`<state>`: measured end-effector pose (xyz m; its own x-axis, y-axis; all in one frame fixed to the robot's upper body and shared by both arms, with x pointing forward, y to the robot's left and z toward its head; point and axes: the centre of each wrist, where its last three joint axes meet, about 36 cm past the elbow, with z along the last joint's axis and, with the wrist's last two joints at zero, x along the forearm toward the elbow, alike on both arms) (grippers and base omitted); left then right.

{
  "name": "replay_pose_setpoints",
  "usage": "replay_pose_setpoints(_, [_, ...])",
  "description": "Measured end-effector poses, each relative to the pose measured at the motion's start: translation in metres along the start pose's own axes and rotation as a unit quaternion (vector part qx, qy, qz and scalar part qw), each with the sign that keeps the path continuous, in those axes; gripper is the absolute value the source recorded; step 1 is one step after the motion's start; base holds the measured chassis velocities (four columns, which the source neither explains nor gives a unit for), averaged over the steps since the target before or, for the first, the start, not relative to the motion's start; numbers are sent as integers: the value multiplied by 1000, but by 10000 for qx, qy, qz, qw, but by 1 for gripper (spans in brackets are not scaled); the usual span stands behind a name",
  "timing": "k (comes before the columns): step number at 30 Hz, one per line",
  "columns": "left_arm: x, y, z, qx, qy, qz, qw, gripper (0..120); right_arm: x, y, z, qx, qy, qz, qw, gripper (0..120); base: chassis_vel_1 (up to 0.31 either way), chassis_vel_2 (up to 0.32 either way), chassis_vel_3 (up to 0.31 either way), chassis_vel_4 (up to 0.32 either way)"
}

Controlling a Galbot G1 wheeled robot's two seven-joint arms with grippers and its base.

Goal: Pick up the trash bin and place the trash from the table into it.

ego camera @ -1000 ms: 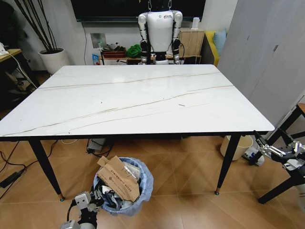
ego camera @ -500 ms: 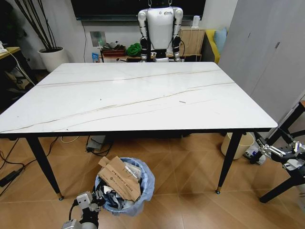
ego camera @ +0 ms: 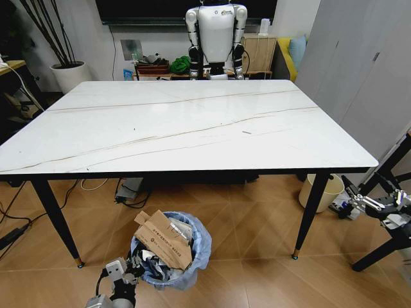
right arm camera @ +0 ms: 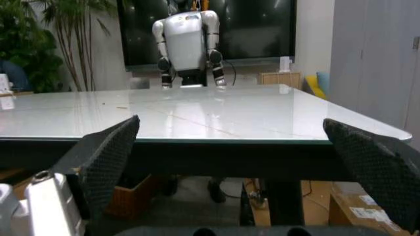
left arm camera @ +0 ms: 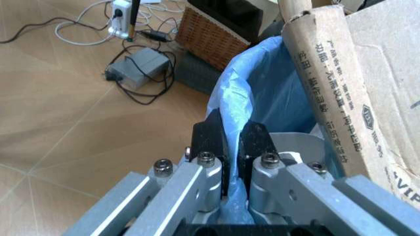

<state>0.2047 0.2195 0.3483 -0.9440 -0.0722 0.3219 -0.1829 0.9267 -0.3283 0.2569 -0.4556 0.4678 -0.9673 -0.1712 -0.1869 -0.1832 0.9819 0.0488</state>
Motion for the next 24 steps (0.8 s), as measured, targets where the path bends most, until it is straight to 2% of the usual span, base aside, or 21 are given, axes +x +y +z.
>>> replay_pose_setpoints(24, [-5,-2,7,157,90,5,9998,0,0,0,0,0,0,0,10000,100,0,0,0,0])
